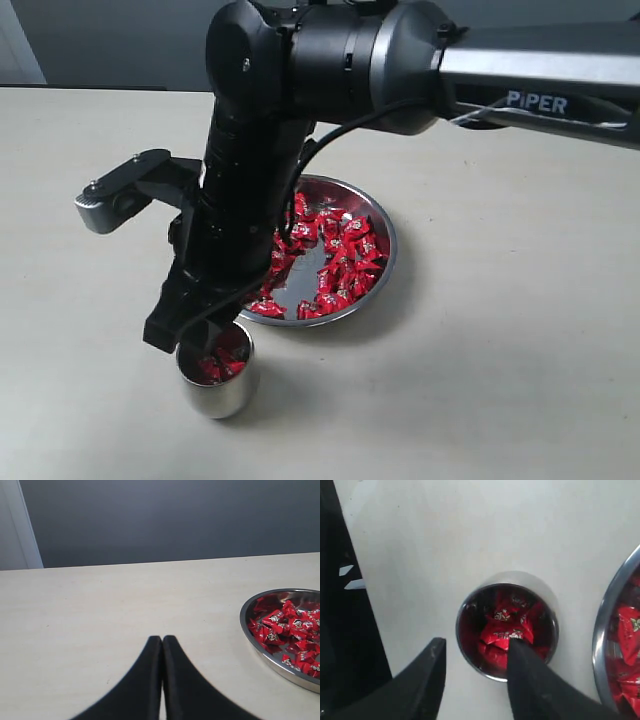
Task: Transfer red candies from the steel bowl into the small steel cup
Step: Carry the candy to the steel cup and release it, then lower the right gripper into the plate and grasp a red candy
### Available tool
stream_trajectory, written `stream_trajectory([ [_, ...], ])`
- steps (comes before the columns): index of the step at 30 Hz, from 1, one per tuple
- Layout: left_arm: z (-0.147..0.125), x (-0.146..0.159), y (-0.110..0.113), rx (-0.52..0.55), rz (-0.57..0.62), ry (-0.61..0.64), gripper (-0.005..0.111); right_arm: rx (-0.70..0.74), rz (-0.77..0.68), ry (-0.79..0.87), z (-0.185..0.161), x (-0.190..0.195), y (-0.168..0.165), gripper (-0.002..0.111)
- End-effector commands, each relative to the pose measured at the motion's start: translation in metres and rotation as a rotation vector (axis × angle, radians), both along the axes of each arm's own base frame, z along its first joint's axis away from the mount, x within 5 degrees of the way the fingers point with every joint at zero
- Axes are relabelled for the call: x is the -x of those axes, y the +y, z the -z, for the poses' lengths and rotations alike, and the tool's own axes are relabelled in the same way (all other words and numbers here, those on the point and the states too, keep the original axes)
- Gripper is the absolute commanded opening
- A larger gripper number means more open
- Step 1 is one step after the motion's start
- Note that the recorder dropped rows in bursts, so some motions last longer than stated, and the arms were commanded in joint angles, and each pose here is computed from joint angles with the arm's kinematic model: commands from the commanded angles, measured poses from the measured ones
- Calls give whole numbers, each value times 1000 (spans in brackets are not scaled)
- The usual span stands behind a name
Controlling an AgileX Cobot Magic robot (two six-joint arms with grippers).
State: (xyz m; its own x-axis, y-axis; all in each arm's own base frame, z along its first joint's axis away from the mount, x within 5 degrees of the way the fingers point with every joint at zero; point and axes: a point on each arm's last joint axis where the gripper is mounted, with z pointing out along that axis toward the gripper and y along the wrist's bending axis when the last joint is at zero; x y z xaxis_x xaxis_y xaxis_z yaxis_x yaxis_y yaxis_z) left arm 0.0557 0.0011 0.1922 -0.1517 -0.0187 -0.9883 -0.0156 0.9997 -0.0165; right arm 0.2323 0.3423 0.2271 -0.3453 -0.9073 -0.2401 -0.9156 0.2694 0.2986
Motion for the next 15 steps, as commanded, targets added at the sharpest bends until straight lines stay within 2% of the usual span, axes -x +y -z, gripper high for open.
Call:
stream_trajectory([
  [1,0,0,0,1,-5,-8,0,30,38,-143,3,-13,-2,40],
  [5,0,0,0,1,-5,-8,0,54,212,-374,9,-40,-1,40],
  [7,0,0,0,1,-5,-8,0,66,231,-442,19,-49,0,40],
  [10,0,0,0,1,-5,-8,0,116,230,-434,44,-59,-2,40],
  [15,0,0,0,1,-5,-8,0,121,379,-388,65,-96,-27,40],
])
